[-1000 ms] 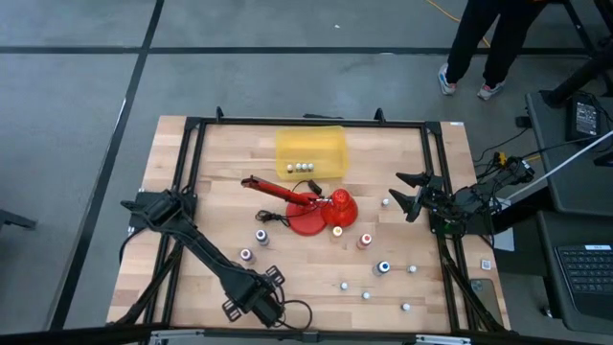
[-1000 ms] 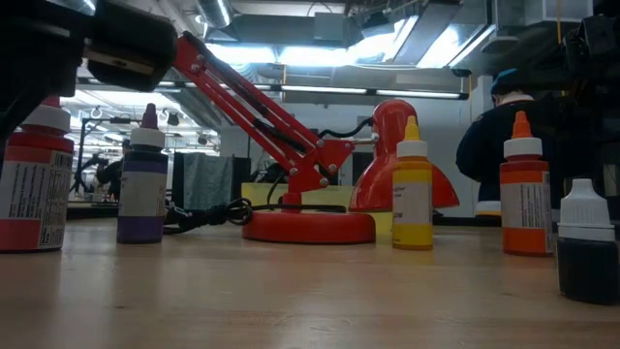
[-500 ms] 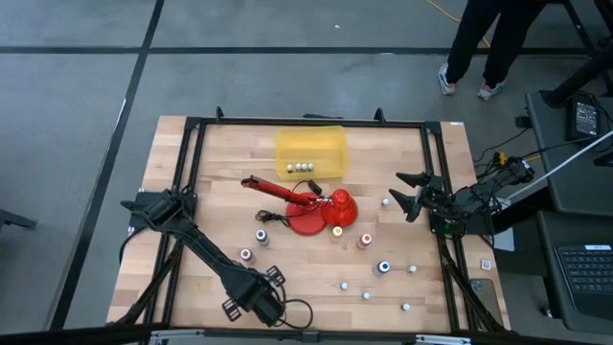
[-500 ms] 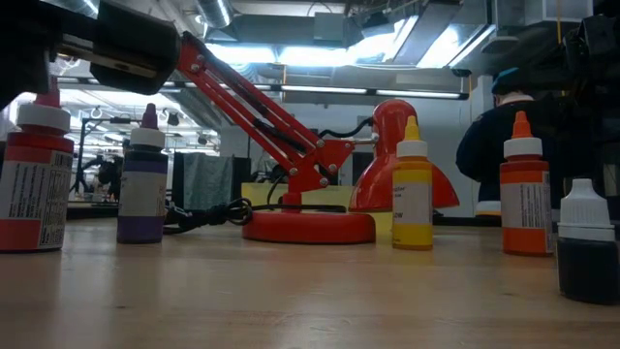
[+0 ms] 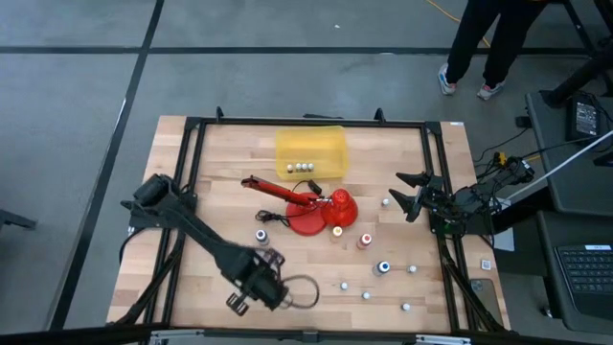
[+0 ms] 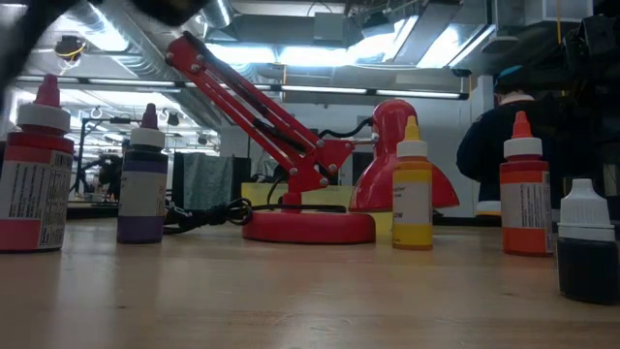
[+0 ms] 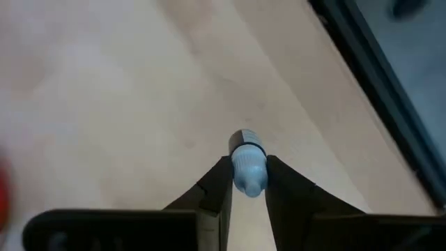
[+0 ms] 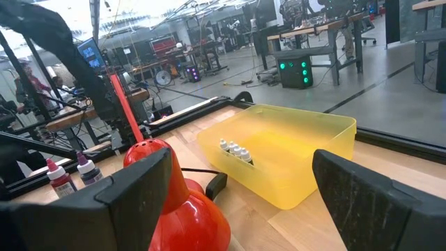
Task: Pick & Place food coloring
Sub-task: Put the black food coloring bottle into the yellow bin
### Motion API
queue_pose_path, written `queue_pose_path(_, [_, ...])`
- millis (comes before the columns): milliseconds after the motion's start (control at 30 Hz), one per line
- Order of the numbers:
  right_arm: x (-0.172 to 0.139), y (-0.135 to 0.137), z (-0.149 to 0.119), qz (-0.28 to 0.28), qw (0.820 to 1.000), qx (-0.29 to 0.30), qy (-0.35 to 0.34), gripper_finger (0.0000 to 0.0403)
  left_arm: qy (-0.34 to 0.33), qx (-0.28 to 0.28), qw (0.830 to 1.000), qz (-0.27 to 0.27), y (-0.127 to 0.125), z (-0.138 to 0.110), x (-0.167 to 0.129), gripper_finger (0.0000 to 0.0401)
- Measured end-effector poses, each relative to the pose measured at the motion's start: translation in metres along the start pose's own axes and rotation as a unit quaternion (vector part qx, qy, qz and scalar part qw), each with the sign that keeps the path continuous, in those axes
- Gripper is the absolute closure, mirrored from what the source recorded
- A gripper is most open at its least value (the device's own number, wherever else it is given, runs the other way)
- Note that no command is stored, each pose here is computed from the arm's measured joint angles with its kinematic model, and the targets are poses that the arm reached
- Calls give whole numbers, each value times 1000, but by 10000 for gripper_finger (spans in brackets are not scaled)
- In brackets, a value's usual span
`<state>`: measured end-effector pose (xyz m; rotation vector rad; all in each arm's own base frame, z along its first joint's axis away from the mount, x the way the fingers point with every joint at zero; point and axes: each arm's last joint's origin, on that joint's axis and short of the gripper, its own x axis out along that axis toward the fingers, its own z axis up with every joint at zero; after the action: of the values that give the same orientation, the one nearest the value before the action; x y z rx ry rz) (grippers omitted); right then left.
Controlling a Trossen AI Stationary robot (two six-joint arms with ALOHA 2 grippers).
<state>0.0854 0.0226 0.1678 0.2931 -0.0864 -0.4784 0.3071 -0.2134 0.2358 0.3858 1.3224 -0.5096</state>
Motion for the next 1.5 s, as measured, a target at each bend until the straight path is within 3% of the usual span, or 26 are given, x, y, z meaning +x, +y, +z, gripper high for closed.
queue_pose_path(167, [0, 0, 0, 0, 1000, 0, 0, 56, -13, -102, 994, 38, 37, 2, -49, 336])
queue_pose_path(300, [0, 0, 0, 0, 1000, 0, 0, 56, -31, -189, 980, 56, 77, 1, -87, 336])
queue_pose_path(467, [0, 0, 0, 0, 1000, 0, 0, 56, -69, -282, 954, 78, 137, -12, -123, 337])
queue_pose_path(733, [0, 0, 0, 0, 1000, 0, 0, 56, -112, -393, 903, 134, 232, -58, -161, 337])
queue_pose_path(833, [0, 0, 0, 0, 1000, 0, 0, 56, -115, -420, 887, 151, 267, -74, -158, 337])
queue_pose_path(1133, [0, 0, 0, 0, 1000, 0, 0, 56, -52, -471, 866, 158, 344, -105, -116, 337])
queue_pose_path(1500, [0, 0, 0, 0, 1000, 0, 0, 56, 70, -529, 835, 132, 383, -153, -70, 337])
